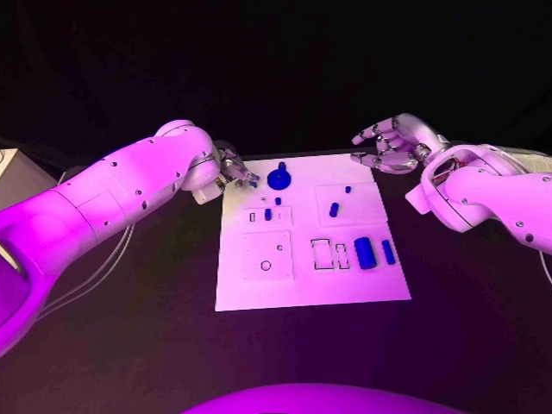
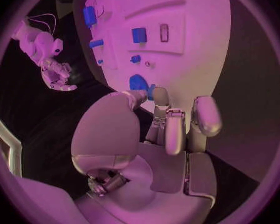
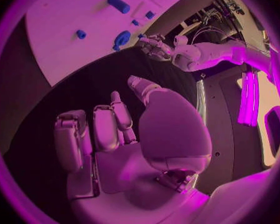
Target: Assemble the parts on the task board
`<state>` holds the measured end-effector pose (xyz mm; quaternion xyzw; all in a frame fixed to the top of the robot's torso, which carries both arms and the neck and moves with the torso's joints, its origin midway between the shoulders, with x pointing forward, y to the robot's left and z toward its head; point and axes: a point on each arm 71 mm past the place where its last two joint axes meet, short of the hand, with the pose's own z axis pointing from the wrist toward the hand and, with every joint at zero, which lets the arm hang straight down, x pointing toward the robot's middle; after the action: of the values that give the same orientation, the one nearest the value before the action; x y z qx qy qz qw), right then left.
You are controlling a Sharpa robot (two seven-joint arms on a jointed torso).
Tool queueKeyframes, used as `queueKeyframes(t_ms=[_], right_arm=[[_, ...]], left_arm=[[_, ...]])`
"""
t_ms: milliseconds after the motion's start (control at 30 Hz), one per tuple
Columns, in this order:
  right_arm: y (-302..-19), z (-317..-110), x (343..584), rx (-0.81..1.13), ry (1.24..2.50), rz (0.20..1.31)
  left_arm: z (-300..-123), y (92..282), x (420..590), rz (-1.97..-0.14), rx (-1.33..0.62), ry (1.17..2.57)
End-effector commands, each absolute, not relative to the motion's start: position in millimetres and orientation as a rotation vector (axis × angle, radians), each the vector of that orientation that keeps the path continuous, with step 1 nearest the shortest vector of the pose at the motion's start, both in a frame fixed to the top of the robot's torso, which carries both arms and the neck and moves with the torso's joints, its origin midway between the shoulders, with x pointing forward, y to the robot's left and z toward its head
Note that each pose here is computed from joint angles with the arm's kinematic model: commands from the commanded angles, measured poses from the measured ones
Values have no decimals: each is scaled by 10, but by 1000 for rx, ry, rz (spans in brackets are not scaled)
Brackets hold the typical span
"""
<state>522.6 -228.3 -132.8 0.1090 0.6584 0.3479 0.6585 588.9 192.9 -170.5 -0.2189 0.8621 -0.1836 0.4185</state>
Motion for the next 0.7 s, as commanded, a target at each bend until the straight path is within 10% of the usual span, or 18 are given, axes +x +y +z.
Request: queueKeyframes(t_ms=[33,700], right_arm=[[-2280,-1331,5226,233,1500,789],[-2391,-1353,5244,248,1497,764]], left_arm=[[-1663,1896,5849,-505,-553,2161],[-1784,1945,5351,-540,-486,2074]])
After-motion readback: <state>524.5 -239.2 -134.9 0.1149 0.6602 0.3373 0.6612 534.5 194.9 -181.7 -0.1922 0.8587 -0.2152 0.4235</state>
